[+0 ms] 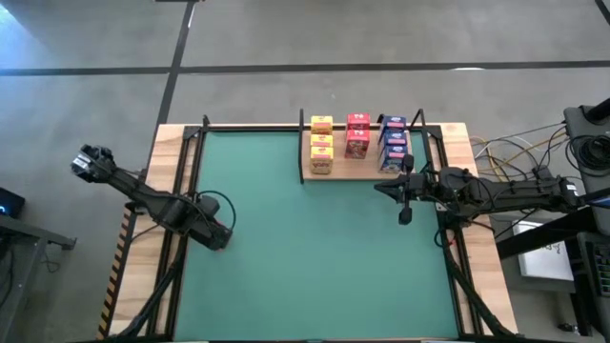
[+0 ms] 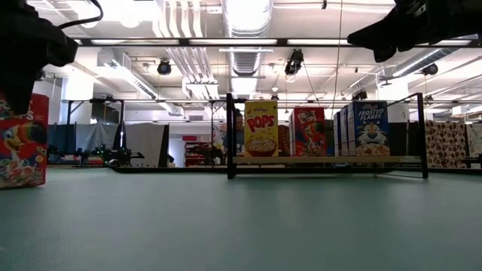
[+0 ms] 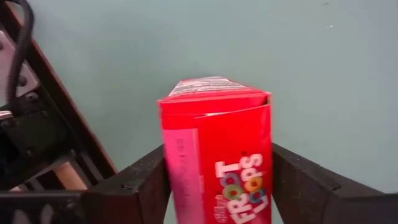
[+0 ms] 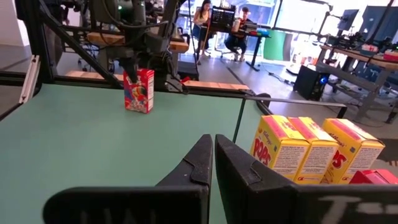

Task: Stack cereal on shelf
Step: Put the red cereal box on the shelf aligned with the other red cereal boxes

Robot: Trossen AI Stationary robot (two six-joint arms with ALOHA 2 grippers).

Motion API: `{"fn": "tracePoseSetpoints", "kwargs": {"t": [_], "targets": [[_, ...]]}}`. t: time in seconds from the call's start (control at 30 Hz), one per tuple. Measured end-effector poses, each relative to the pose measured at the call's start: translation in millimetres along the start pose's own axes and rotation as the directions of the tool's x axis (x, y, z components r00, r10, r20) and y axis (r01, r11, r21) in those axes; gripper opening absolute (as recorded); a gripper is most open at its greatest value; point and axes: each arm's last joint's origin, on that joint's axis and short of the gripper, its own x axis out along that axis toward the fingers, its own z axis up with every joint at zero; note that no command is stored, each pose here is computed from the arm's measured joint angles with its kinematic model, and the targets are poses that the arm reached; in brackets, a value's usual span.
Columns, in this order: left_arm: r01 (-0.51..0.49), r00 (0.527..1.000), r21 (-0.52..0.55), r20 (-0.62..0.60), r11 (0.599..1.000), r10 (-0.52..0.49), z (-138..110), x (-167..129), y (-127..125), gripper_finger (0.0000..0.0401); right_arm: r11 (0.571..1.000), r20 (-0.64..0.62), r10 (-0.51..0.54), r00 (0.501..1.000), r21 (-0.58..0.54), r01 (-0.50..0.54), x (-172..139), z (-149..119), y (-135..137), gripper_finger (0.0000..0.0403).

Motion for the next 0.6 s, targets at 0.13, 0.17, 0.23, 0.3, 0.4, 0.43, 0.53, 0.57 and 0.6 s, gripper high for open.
{"fn": "tracePoseSetpoints", "kwargs": {"t": [0.13,0.17,0.23,0.3,0.4,0.43,0.53,0.57,0.6], "targets": [[0.027,1.000,-0.010,0.002,1.000,-0.027,0.3,-2.6,-2.9,0.0190,1.000,-0.016,0.002,1.000,0.012,-0.002,-0.1,-1.5,0.2,0.0009],[0.033,0.999,-0.010,0.005,0.999,-0.033,0.5,-3.5,-3.6,0.0184,1.000,-0.024,0.003,1.000,0.017,-0.003,-0.1,-2.3,0.3,0.0009],[0.042,0.999,-0.012,0.015,0.999,-0.042,1.3,-5.6,-4.7,0.0172,1.000,-0.034,0.004,0.999,0.024,-0.004,-0.1,-3.3,0.4,0.0009],[0.050,0.998,-0.010,0.030,0.999,-0.050,2.3,-7.0,-5.6,0.0162,0.999,-0.032,0.004,0.999,0.033,-0.003,-0.1,-3.1,0.4,0.0009],[0.054,0.998,-0.008,0.034,0.999,-0.053,3.6,-6.9,-6.1,0.0151,0.998,-0.045,0.006,0.999,0.058,-0.004,-0.2,-4.4,0.6,0.0009],[0.055,0.998,-0.009,0.035,0.998,-0.055,3.8,-6.9,-6.2,0.0148,0.998,-0.055,0.008,0.998,0.063,-0.004,-0.2,-5.3,0.7,0.0009],[0.091,0.995,-0.006,0.036,0.996,-0.090,5.2,-7.1,-9.7,0.0143,0.996,-0.059,0.016,0.998,0.083,-0.011,-0.2,-5.7,1.0,0.0009],[0.113,0.993,0.005,0.037,0.994,-0.113,6.2,-7.2,-12.0,0.0142,0.996,-0.058,0.024,0.998,0.088,-0.019,-0.2,-5.8,1.2,0.0009],[0.137,0.990,0.014,0.039,0.990,-0.138,7.6,-7.3,-14.5,0.0142,0.995,-0.061,0.041,0.997,0.094,-0.035,-0.3,-6.2,1.8,0.0009]]}}
